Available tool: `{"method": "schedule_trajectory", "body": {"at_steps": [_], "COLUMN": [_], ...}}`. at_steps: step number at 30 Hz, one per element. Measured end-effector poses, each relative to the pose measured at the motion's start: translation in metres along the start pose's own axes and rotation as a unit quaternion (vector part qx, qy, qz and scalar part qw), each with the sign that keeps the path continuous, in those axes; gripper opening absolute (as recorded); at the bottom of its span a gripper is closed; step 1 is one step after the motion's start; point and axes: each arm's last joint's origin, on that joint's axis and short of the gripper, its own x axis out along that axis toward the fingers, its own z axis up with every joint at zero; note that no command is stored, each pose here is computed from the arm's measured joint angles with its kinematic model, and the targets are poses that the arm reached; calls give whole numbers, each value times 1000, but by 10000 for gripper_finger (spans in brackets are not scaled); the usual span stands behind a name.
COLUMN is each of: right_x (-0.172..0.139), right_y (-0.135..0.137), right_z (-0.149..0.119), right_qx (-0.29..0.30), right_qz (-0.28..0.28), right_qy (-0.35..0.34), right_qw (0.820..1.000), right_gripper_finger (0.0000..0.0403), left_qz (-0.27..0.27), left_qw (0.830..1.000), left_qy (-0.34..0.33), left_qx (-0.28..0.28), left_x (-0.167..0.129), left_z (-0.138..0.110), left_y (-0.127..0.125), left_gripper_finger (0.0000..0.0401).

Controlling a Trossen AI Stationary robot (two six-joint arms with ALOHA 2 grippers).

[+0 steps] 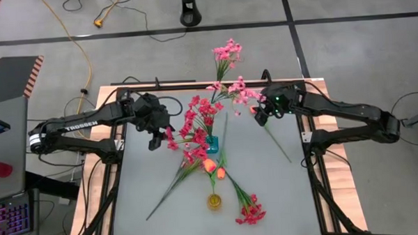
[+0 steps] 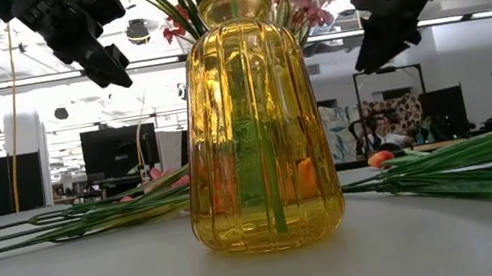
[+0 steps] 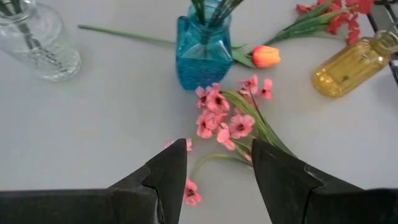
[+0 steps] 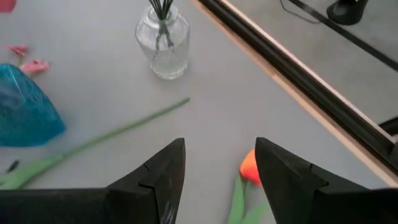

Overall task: Sort flowers into vase by color
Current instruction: Put the pink flowers into the transparent vase

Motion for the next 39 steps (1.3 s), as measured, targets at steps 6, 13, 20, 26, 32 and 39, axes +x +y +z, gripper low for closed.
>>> {"method": "schedule_trajectory", "body": {"at_steps": [6,13,20,26,32,39], "right_x": [-3,-4,-6,-6,-6,-6], "right_y": [-4,-14,-15,-14,-14,-14], "right_z": [-11,-27,-33,-33,-33,-33], "right_qx": [-6,-6,-14,-15,-14,-14], "right_qz": [-11,-81,-88,-87,-87,-86], "right_qy": [55,137,171,171,171,171], "right_qw": [998,987,981,981,981,981], "right_gripper_finger": [221,221,221,221,221,221], "left_qz": [-11,-18,-33,-35,-5,13], "left_qw": [1000,1000,999,998,990,982], "left_qy": [2,5,11,27,68,66], "left_qx": [12,12,-18,-47,-123,-179], "left_x": [2,4,6,11,26,38], "left_z": [1,1,2,1,-16,-29], "left_y": [-7,-11,-21,-39,-60,-88], "left_gripper_finger": [167,167,167,167,167,167]}}
